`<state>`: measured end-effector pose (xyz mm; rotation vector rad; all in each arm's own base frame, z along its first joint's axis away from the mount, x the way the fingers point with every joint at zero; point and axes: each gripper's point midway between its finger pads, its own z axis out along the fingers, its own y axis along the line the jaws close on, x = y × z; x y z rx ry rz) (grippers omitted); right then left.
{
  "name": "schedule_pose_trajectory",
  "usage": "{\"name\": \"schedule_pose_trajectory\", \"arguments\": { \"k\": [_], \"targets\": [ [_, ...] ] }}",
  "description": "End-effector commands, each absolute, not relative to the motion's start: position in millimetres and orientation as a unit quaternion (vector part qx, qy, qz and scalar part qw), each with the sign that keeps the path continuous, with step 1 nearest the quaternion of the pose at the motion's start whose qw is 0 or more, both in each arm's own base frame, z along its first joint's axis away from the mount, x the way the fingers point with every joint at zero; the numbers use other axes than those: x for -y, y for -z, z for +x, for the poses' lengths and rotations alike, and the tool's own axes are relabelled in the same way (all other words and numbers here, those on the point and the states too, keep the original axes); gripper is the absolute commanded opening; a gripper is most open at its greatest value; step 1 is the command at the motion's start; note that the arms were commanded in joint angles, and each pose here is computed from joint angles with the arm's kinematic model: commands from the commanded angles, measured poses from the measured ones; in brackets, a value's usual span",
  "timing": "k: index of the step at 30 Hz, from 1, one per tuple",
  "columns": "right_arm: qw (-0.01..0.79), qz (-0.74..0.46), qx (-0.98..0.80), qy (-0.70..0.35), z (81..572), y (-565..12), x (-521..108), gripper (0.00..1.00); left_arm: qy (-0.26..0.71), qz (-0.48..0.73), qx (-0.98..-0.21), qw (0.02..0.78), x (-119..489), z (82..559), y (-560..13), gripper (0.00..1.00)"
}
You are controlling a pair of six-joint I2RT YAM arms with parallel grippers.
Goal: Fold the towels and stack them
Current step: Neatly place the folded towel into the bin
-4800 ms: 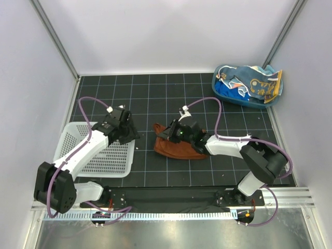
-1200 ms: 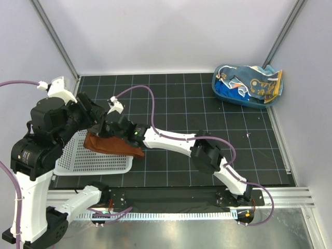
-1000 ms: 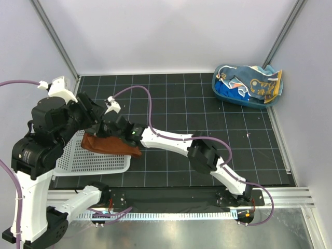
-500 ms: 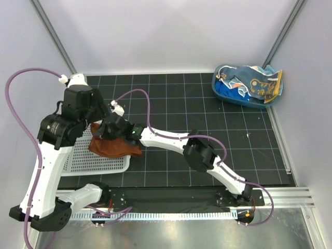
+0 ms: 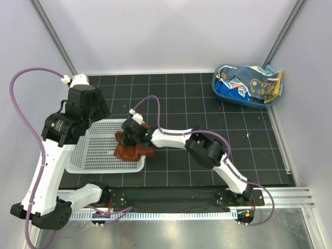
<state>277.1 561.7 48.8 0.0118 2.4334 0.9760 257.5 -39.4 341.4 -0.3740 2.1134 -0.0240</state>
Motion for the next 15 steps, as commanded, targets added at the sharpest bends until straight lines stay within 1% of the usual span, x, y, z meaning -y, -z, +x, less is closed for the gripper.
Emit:
{"name": "schedule_pose_trajectory", "arguments": {
  "k": [1,7,8,11,12,15],
  "targets": [
    [0.271,0.003,-0.893,-0.358,289,-74,-534,0.01,0.005,-0.166,-0.856,0.489,38,270,-340,0.62],
    [0.271,0.003,-0.895,-0.354,292,-76,-512,0.01,-0.029,-0.185,-0.867,0.462,21,282,-311,0.63],
    [0.271,0.002,-0.895,-0.355,292,-76,-512,0.01,-0.038,-0.187,-0.873,0.448,17,285,-300,0.64],
    [0.272,0.005,-0.894,-0.355,293,-77,-507,0.01,-0.076,-0.213,-0.877,0.423,-14,289,-277,0.63],
    [0.272,0.006,-0.894,-0.356,293,-78,-507,0.01,-0.095,-0.235,-0.875,0.413,-33,290,-270,0.63],
    [0.273,0.003,-0.893,-0.358,295,-82,-506,0.01,-0.111,-0.258,-0.877,0.389,-50,294,-251,0.64]
  ]
}}
